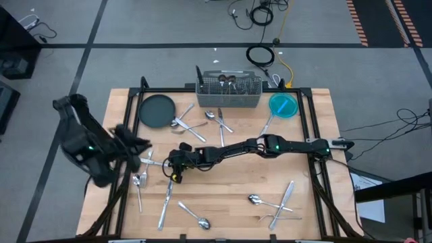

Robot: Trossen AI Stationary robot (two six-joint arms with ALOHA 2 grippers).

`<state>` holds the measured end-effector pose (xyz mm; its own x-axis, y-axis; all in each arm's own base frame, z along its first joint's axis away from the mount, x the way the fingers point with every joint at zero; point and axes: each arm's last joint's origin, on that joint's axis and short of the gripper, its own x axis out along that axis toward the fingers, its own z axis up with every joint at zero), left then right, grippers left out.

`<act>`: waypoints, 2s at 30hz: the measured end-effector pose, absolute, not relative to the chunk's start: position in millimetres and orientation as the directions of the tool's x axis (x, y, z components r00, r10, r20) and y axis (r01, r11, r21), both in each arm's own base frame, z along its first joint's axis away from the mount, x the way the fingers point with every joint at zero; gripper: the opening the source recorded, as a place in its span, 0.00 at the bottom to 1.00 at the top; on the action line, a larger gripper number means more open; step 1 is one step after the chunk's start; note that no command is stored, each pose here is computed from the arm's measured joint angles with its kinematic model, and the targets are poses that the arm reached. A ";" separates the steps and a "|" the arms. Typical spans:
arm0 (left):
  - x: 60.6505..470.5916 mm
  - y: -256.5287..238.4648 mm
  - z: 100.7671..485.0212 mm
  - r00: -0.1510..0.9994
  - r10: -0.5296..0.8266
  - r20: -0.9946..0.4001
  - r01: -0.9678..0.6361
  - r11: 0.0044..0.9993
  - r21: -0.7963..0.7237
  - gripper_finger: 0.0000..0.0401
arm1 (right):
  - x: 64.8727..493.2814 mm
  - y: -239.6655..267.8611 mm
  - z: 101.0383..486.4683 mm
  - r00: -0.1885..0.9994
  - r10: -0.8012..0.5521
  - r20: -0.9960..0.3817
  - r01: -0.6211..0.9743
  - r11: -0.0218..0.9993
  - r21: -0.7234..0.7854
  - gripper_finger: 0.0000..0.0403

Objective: Sort silverware
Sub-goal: Put the knife into the silverware basket

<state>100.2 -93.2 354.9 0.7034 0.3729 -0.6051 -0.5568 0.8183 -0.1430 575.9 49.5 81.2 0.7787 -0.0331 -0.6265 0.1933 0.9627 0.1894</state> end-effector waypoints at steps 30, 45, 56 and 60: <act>110.4 -107.2 193.2 0.495 0.248 -0.833 -0.447 0.895 0.000 0.21 | 572.5 55.4 106.0 0.774 0.056 -0.631 0.068 0.983 0.171 0.00; 116.0 -100.9 160.4 0.471 0.147 -0.870 -0.252 0.967 0.027 0.30 | 570.9 58.6 108.2 0.746 0.197 -0.636 -0.074 0.974 0.216 0.25; 123.5 -92.4 155.4 0.422 0.104 -0.901 -0.057 0.994 0.088 0.31 | 568.0 59.9 108.1 0.716 0.213 -0.665 -0.130 0.976 0.173 0.37; 126.1 -92.2 155.8 0.428 0.087 -0.900 0.053 0.991 0.121 0.31 | 568.0 59.3 109.2 0.714 0.230 -0.661 -0.155 0.973 0.171 0.37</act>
<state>126.1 -92.2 155.8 0.4278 0.0870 -0.8997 0.0530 0.9912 0.1211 568.0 59.3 109.2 0.7145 0.2297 -0.6609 -0.1548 0.9731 0.1708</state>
